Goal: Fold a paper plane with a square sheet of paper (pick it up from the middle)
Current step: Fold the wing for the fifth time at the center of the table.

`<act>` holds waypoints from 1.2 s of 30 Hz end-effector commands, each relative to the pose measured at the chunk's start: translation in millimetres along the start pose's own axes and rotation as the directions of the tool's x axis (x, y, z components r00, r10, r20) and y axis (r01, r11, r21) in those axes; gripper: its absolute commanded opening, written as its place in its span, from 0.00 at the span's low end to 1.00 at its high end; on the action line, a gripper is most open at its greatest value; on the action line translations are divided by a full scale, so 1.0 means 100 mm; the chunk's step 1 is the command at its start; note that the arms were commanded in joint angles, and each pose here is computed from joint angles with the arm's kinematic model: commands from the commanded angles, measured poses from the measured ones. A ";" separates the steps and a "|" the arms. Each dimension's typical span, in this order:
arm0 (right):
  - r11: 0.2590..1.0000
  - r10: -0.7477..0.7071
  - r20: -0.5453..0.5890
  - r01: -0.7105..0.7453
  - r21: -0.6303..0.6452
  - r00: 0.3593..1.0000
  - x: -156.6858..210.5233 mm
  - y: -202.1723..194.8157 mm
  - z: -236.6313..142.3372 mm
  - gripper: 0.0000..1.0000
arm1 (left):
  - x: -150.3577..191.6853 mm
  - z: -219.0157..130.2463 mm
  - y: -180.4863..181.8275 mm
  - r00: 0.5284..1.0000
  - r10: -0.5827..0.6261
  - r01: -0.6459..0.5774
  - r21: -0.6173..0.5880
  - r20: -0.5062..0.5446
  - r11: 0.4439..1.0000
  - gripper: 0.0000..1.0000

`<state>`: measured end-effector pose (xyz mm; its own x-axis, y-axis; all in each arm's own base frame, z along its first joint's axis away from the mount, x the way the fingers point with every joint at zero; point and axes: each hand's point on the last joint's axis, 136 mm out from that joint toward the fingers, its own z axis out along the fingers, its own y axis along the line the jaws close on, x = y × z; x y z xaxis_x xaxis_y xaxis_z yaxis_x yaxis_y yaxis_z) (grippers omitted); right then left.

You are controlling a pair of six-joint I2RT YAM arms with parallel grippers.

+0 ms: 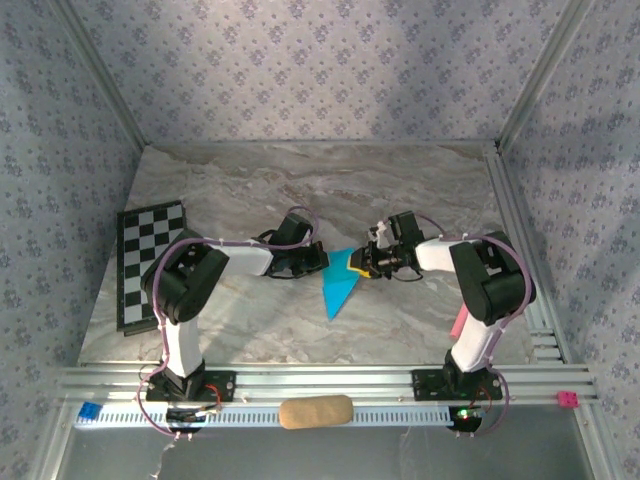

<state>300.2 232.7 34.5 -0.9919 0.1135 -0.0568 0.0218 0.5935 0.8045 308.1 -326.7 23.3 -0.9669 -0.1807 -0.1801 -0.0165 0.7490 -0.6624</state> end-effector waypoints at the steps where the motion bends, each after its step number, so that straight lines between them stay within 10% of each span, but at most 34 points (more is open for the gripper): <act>1: 0.997 -0.065 -0.020 0.064 -0.045 0.998 0.01 0.05 0.01 0.26 | 0.08 0.08 0.03 0.999 0.009 -0.009 -0.015 -0.034 1.000 0.06; 16: 0.998 -0.055 -0.058 0.053 -0.026 0.997 0.04 -0.05 0.01 0.07 | 0.05 0.04 -0.06 0.999 0.039 -0.039 0.004 -0.015 0.999 0.09; 22: 1.000 0.015 0.025 -0.015 0.016 1.000 -0.04 -0.07 -0.06 0.01 | -0.10 -0.40 -0.30 0.974 0.149 -0.143 -0.046 0.171 0.989 0.35; 28: 0.978 0.197 0.206 -0.206 0.021 0.958 -0.22 -0.10 -0.25 0.02 | 0.14 -0.66 -0.60 0.868 0.428 -0.397 -0.167 0.250 0.903 0.35; 36: 0.938 0.326 0.285 -0.346 0.019 0.901 -0.19 -0.10 -0.38 0.03 | 0.64 -0.39 -0.58 0.757 0.645 -0.609 -0.241 0.109 0.756 0.37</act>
<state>312.8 199.7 47.1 -0.8933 0.4493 0.0157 0.2944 0.5583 0.7757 239.8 -367.4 102.5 -0.7588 0.1417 -0.6357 0.4633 0.8034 -0.3739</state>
